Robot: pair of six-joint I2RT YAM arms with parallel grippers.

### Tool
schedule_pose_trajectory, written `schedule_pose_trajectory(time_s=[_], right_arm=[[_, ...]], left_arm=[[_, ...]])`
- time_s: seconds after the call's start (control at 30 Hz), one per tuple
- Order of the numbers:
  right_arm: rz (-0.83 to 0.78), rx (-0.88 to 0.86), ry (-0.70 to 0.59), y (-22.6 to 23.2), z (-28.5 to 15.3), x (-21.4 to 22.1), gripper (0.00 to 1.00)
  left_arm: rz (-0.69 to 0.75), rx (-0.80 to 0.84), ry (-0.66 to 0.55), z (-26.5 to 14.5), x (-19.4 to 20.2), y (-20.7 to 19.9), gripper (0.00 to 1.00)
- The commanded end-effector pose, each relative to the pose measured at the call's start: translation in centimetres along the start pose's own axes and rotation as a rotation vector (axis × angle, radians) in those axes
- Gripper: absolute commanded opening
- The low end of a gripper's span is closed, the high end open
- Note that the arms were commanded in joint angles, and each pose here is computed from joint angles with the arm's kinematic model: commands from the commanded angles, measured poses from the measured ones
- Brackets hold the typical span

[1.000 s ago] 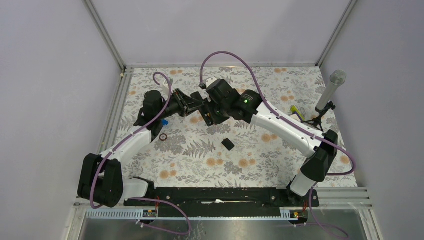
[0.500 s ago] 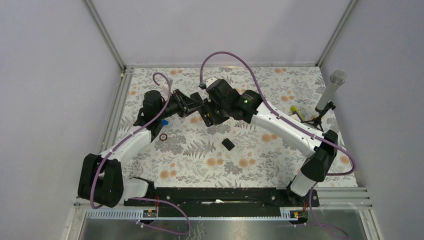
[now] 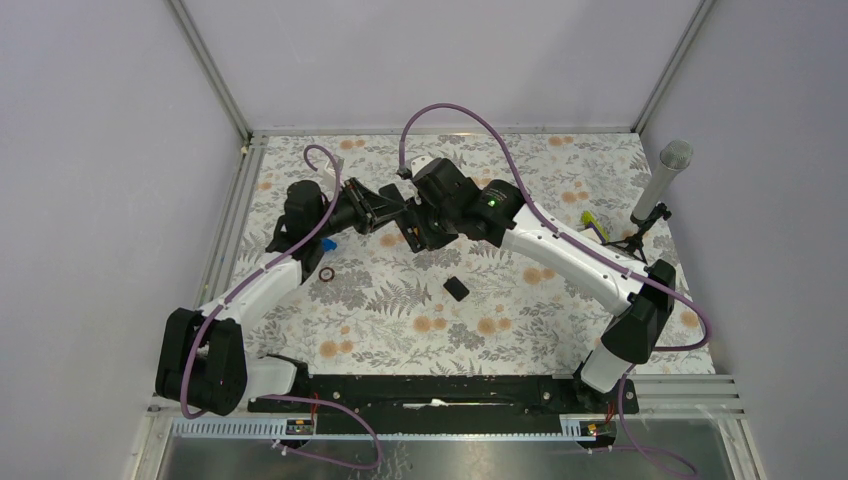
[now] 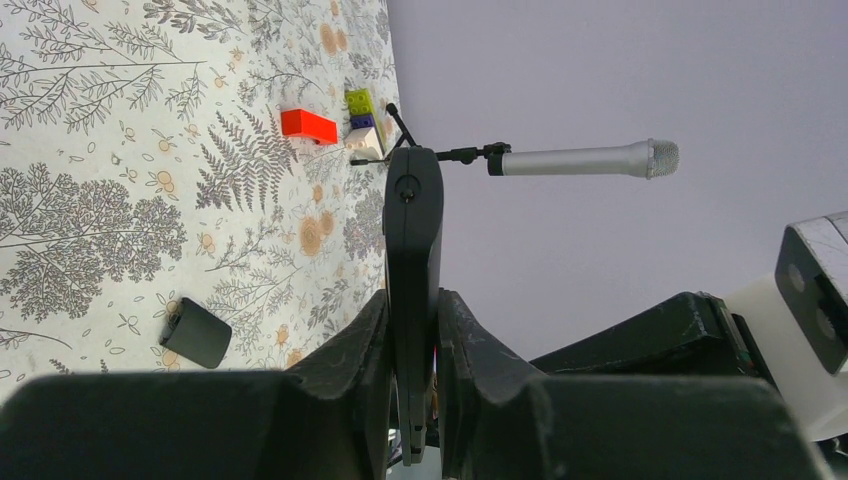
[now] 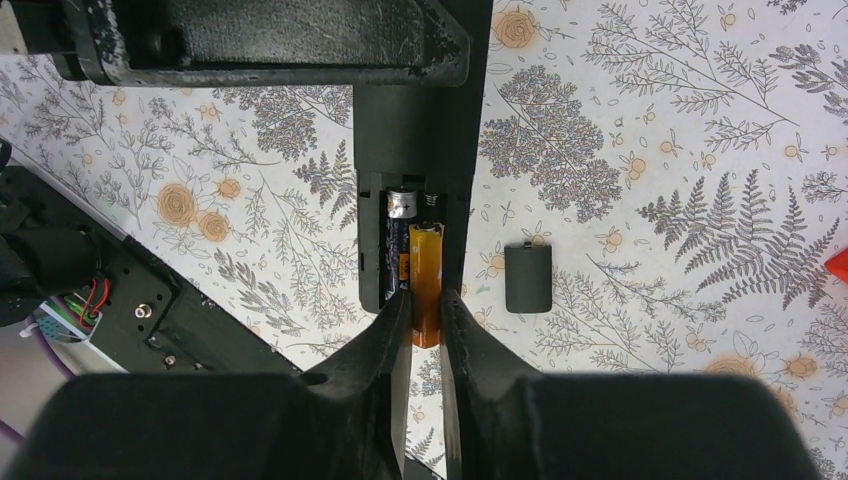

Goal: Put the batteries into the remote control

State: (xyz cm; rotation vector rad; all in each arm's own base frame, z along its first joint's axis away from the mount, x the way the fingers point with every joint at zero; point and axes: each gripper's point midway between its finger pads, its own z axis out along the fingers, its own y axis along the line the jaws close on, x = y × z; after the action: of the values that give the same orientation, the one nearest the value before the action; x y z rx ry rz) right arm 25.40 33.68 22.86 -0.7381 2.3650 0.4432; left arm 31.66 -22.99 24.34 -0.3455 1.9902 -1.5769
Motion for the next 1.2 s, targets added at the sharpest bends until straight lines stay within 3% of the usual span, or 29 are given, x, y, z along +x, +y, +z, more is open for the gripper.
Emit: schedule_pose_trajectory(time_s=[0.0,0.67,1.17], right_arm=[[-0.006,-0.031,-0.023,0.8,-0.8,-0.5,0.21],[0.014,-0.003,-0.102,0.3,-1.4,-2.1,0.34],[0.085,0.034,-0.245,-0.6,-2.7,-4.0,0.41]], left_arm=[[0.076,0.088,-0.026,-0.8,-0.8,-3.2,0.0],[0.07,0.095,-0.022,-0.9,-0.8,-3.3,0.0],[0.066,0.108,-0.024,-1.2,-1.1,-3.7,0.0]])
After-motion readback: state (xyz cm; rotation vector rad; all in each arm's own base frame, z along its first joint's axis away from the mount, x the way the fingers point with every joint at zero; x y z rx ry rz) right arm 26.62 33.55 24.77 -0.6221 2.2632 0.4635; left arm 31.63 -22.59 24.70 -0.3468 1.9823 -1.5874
